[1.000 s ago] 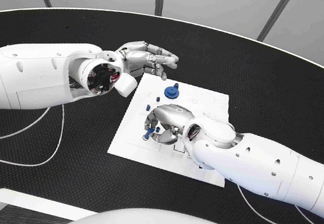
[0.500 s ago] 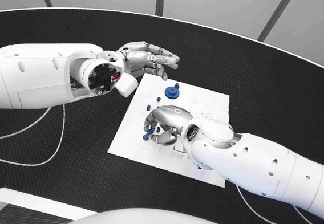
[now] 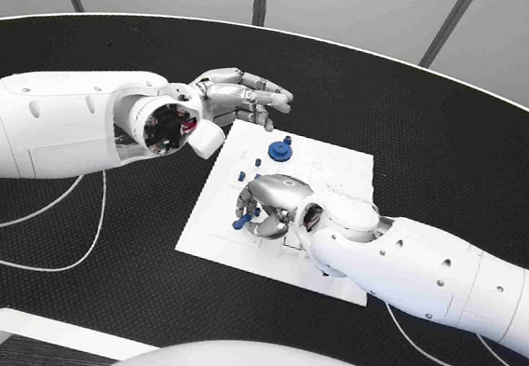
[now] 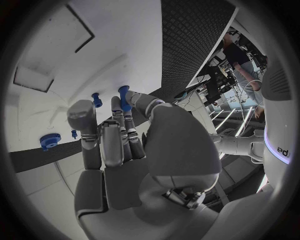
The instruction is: Assemble the parts on the task board
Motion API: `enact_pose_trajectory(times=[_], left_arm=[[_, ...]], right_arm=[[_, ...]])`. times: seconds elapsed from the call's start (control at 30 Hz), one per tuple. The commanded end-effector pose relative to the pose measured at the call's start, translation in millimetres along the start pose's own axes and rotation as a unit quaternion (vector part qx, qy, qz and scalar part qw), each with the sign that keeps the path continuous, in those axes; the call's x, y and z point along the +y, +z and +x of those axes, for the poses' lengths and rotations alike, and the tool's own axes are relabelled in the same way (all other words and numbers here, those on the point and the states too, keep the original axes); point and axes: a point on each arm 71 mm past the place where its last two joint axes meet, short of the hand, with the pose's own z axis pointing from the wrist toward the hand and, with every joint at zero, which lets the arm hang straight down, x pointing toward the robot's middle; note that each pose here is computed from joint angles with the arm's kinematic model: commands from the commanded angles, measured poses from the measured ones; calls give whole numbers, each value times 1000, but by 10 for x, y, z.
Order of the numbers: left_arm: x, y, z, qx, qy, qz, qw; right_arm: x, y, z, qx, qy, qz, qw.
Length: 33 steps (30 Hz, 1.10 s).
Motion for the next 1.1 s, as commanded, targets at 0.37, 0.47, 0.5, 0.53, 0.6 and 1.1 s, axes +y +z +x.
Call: enact_pose_trajectory(times=[0.37, 0.47, 0.5, 0.53, 0.6, 1.1], left_arm=[[1, 3, 5, 1, 0, -1, 1000], [1, 4, 5, 2, 0, -1, 1000], [1, 4, 5, 2, 0, -1, 1000], [2, 5, 5, 2, 0, -1, 1000], [2, 8, 8, 3, 0, -2, 1000], [5, 4, -1, 4, 0, -4, 1000]], right_arm=[[85, 28, -10, -9, 1, -21, 1000], [90, 29, -11, -10, 1, -22, 1000], [90, 29, -11, -10, 1, -22, 1000], [89, 28, -11, -11, 1, -22, 1000], [85, 27, -12, -11, 1, -22, 1000], [82, -47, -45, -33, 5, -29, 999]])
